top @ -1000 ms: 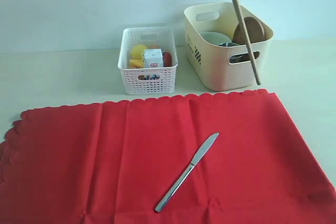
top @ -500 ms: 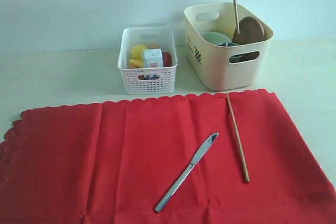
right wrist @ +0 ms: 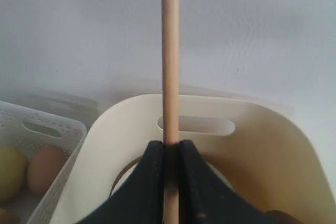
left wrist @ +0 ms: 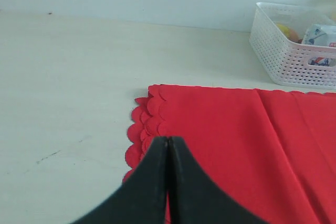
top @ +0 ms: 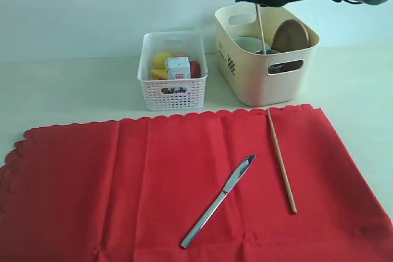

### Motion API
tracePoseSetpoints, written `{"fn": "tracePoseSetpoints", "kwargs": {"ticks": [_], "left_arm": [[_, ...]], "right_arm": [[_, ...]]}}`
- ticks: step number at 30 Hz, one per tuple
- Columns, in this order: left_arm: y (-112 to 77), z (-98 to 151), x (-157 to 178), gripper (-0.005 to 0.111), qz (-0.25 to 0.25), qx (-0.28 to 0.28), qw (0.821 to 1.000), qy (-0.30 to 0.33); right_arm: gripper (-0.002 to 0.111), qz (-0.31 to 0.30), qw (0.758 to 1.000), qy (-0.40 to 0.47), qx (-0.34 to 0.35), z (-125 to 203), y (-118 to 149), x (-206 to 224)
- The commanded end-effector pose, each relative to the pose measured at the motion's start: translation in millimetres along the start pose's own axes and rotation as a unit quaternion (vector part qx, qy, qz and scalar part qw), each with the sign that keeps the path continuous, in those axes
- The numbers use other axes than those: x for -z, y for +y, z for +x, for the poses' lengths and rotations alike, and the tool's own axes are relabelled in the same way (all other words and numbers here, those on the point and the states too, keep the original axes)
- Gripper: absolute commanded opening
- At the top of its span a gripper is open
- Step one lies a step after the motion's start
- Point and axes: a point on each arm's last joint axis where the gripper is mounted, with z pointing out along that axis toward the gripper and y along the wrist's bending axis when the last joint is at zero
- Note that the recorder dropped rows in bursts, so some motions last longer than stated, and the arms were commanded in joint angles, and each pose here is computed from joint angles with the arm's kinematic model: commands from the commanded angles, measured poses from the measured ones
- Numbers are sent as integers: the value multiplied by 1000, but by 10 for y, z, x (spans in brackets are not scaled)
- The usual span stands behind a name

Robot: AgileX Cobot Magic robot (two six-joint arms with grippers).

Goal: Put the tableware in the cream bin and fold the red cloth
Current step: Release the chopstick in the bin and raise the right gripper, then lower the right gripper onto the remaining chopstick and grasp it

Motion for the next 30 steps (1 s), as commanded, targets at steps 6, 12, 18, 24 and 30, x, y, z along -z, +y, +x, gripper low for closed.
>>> {"fn": "tracePoseSetpoints", "kwargs": {"ticks": [6,12,18,24,30], "left_arm": [[-4,-9,4,1,3,1,1000,-7],[-4,-9,4,1,3,1,1000,-7],[-4,-9,4,1,3,1,1000,-7],[-4,-9,4,1,3,1,1000,-7],[-4,-9,4,1,3,1,1000,-7]], "right_arm": [[18,-2,1000,29,-1,246,-43,-195],[70,-9,998,50,46,-1,-9,85],[71,-13,994,109,22,-461,77,819],[66,-52,969,241,-9,-406,210,1262],[64,-50,937,343,-46,386,339,1493]]}}
